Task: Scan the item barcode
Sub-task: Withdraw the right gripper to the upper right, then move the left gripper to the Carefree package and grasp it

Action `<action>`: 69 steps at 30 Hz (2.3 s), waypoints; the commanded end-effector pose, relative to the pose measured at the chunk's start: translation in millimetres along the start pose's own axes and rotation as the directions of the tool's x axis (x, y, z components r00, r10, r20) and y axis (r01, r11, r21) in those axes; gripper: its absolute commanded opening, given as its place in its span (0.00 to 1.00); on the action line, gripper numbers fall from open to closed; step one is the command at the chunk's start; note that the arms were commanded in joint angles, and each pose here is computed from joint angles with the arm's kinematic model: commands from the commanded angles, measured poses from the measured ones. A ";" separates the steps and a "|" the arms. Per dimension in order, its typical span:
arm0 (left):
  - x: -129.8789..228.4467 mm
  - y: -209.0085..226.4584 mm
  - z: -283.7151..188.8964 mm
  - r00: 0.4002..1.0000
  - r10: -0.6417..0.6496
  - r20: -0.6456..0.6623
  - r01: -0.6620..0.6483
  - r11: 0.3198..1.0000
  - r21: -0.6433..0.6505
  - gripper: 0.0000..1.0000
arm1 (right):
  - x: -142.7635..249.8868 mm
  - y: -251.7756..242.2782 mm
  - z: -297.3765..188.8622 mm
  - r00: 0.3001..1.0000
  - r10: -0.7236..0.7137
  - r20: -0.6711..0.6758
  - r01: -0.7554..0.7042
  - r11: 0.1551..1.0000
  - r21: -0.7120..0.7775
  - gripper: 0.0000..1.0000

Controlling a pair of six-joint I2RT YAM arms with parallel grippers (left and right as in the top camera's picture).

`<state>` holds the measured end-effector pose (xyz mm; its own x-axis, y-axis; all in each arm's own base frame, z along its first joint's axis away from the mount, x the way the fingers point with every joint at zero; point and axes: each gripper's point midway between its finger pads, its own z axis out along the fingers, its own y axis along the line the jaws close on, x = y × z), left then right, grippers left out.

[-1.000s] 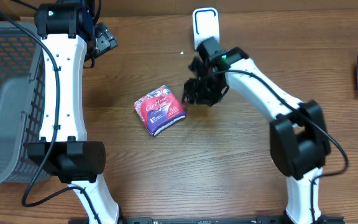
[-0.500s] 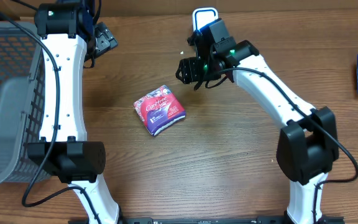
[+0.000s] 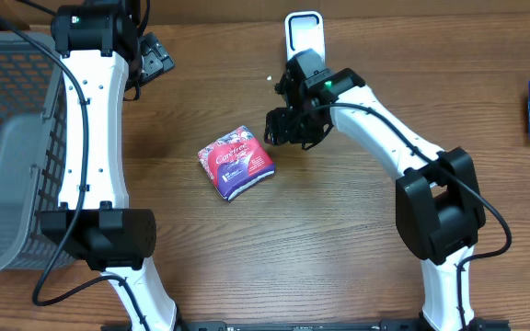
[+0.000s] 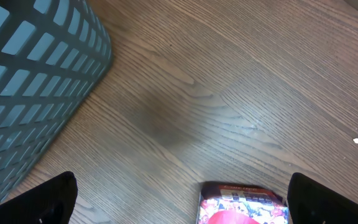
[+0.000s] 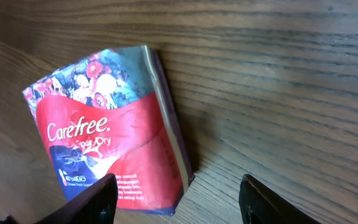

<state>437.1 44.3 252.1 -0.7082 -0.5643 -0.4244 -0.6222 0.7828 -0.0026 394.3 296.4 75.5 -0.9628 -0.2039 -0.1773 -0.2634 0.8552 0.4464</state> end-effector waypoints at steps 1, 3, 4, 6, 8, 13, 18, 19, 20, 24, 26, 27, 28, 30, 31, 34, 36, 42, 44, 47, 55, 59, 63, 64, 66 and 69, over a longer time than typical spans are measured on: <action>-0.4 -0.2 4.6 1.000 -0.008 -0.006 0.008 1.000 -0.009 1.00 | 5.5 -0.6 11.6 1.000 0.008 0.003 -0.008 1.000 0.030 0.62; -0.4 -0.2 4.6 1.000 -0.008 -0.006 0.008 1.000 -0.009 1.00 | 8.1 1.0 21.0 1.000 0.025 0.011 -0.025 0.999 0.023 0.57; -0.4 -0.2 4.6 1.000 -0.008 -0.006 0.008 1.000 -0.009 1.00 | 10.4 1.4 25.8 0.999 0.032 0.011 -0.032 0.999 0.020 0.53; -0.4 -0.2 4.6 1.000 -0.008 -0.006 0.008 1.000 -0.009 1.00 | 16.7 2.2 33.8 0.999 0.049 0.003 -0.049 0.999 0.019 0.50; -0.4 -0.2 4.6 1.000 -0.008 -0.006 0.008 1.000 -0.009 1.00 | 23.9 3.2 38.8 0.998 0.057 -0.013 -0.056 0.998 0.023 0.50; -0.4 -0.2 4.6 1.000 -0.008 -0.006 0.008 1.000 -0.009 1.00 | 39.6 13.9 41.9 0.996 0.050 -0.069 -0.050 0.999 0.004 0.49; -0.4 -0.2 4.5 1.000 -0.008 -0.006 0.008 1.000 -0.009 1.00 | 58.8 30.1 36.9 0.985 0.062 -0.159 -0.072 0.996 -0.058 0.49; -0.4 -0.2 4.6 1.000 -0.008 -0.006 0.008 1.000 -0.009 1.00 | 60.6 30.6 33.6 0.984 0.066 -0.168 -0.076 0.996 -0.053 0.50; -0.4 -0.2 4.6 1.000 -0.008 -0.006 0.008 1.000 -0.009 1.00 | 61.4 30.6 29.3 0.982 0.070 -0.174 -0.079 0.996 -0.047 0.51; -0.3 -0.3 4.6 1.000 -0.008 -0.006 0.008 1.000 -0.009 1.00 | 56.1 29.2 1.7 0.984 0.068 -0.162 -0.075 0.997 -0.035 0.56; -0.4 -0.2 4.6 1.000 -0.008 -0.006 0.008 1.000 -0.009 1.00 | 47.0 22.7 -18.2 0.989 0.082 -0.124 -0.084 0.996 -0.011 0.59; -0.4 -0.2 4.6 1.000 -0.008 -0.006 0.008 1.000 -0.009 1.00 | 41.8 19.0 -28.4 0.992 0.082 -0.100 -0.083 0.997 -0.003 0.61; -0.4 -0.2 4.6 1.000 -0.008 -0.006 0.008 1.000 -0.009 1.00 | 35.4 15.0 -39.4 0.995 0.075 -0.073 -0.075 0.997 0.000 0.63; -0.4 -0.2 4.6 1.000 -0.008 -0.006 0.008 1.000 -0.009 1.00 | 21.4 1.6 -62.3 0.996 0.091 -0.007 -0.091 0.996 0.023 0.70; -0.4 -0.2 4.6 1.000 -0.008 -0.006 0.008 1.000 -0.009 1.00 | 14.8 -6.9 -74.2 0.994 0.106 0.026 -0.107 0.994 0.033 0.76; -0.4 -0.2 4.6 1.000 -0.008 -0.006 0.008 1.000 -0.009 1.00 | -1.7 -36.2 -109.6 0.979 0.170 0.115 -0.174 0.984 0.032 1.00; -0.4 -0.2 4.6 1.000 -0.008 -0.006 0.008 1.000 -0.009 1.00 | -8.8 -58.2 -130.1 0.962 0.221 0.159 -0.227 0.974 0.024 1.00; -0.4 -0.2 4.6 1.000 -0.008 -0.006 0.008 1.000 -0.009 1.00 | -11.0 -119.0 -167.3 0.901 0.387 0.196 -0.388 0.921 -0.036 1.00; -0.6 -1.0 4.5 1.000 -0.009 -0.006 0.009 1.000 -0.005 1.00 | -11.5 -132.3 -173.9 0.886 0.412 0.211 -0.414 0.910 -0.036 1.00; -0.1 -1.7 4.5 1.000 -0.009 -0.008 0.009 1.000 -0.001 1.00 | -11.7 -150.3 -183.0 0.865 0.445 0.233 -0.449 0.893 -0.037 1.00; 23.7 -25.2 1.1 0.990 0.004 -0.140 0.015 0.990 0.140 1.00 | -17.8 -174.5 -196.8 0.835 0.469 0.289 -0.478 0.877 -0.044 1.00; 51.1 -58.1 -13.5 0.955 0.152 -0.256 -0.051 0.930 0.363 1.00 | -21.6 -177.4 -198.3 0.832 0.460 0.310 -0.473 0.880 -0.034 1.00; 75.2 -57.5 -21.1 0.911 0.281 -0.301 -0.145 0.903 0.404 1.00 | -22.3 -177.5 -198.5 0.832 0.458 0.312 -0.472 0.881 -0.035 1.00; 80.8 -55.2 -22.4 0.901 0.294 -0.318 -0.154 0.904 0.399 1.00 | -22.4 -177.5 -198.6 0.832 0.458 0.313 -0.472 0.881 -0.035 1.00; 93.2 -51.9 -25.8 0.879 0.321 -0.353 -0.173 0.904 0.390 1.00 | -22.3 -177.5 -198.5 0.832 0.458 0.312 -0.472 0.881 -0.035 1.00; 109.8 -66.8 -32.2 0.850 0.395 -0.347 -0.229 0.872 0.432 1.00 | -22.3 -177.5 -198.5 0.832 0.458 0.312 -0.472 0.881 -0.035 1.00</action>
<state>393.1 -52.9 238.9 -0.9305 -0.3603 -0.0662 -0.3316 0.9053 -0.2655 447.5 54.6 164.4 -0.9082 0.3742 -0.1872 0.2390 0.8312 0.5020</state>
